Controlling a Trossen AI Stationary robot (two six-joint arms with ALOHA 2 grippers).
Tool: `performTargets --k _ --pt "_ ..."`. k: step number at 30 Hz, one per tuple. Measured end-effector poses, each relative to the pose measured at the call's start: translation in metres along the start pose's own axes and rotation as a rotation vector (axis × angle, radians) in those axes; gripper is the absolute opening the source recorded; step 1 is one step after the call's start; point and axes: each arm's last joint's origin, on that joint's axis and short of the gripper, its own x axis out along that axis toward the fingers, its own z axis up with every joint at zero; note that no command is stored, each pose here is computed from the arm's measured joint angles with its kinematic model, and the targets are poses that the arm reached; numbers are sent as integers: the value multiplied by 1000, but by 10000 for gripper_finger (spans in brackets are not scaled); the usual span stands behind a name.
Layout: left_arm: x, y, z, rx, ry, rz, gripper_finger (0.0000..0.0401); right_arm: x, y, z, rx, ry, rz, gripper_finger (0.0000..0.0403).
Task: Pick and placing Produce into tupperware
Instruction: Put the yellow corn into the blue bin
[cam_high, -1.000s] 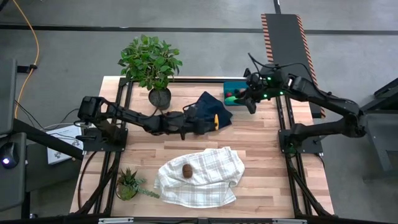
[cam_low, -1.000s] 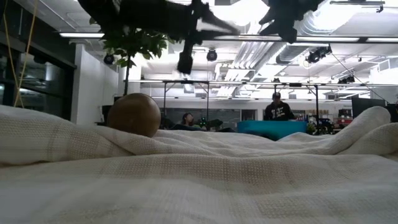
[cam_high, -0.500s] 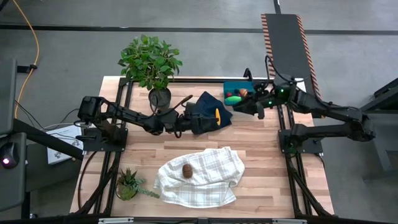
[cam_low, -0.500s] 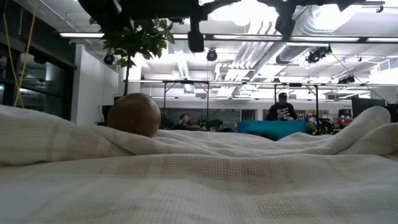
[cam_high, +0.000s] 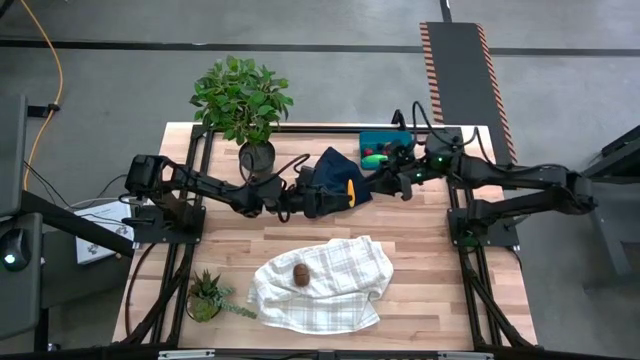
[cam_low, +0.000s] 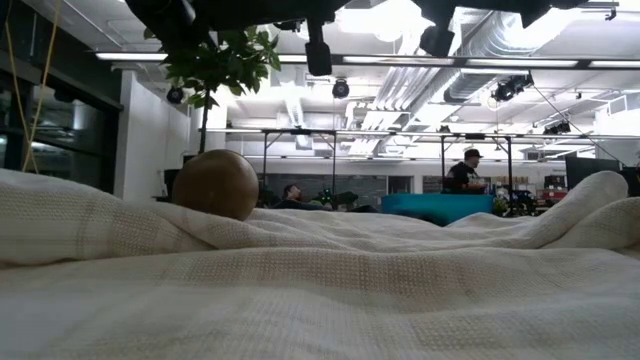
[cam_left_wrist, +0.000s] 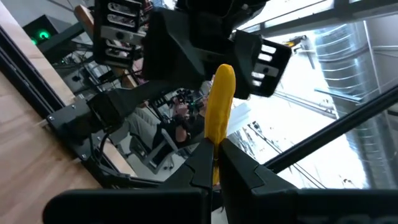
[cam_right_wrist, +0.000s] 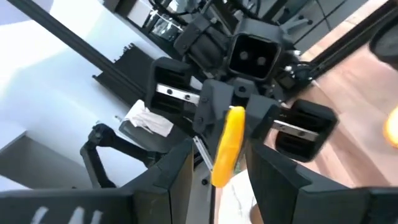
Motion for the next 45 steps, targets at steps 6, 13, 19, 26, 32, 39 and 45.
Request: performTargets --k 6,13,19,26,32,39,45 --pt "0 -1 0 -1 11 -17 7 9 -2 -4 11 -7 -13 139" --pt "0 -2 0 -1 17 -26 7 15 -3 -7 22 2 -17 139" --pt "0 -1 -1 -3 40 -28 7 21 -3 -8 26 -8 9 139" --pt "0 0 -2 -3 46 -22 7 27 -7 -9 27 -4 11 117" --pt "0 -1 -2 -4 57 -27 7 27 -7 -9 13 -4 12 53" --pt "0 0 -2 18 61 -28 27 27 -8 -9 -1 -14 4 6" --pt "0 2 -4 27 81 0 103 27 -10 -8 -7 -30 -22 5"
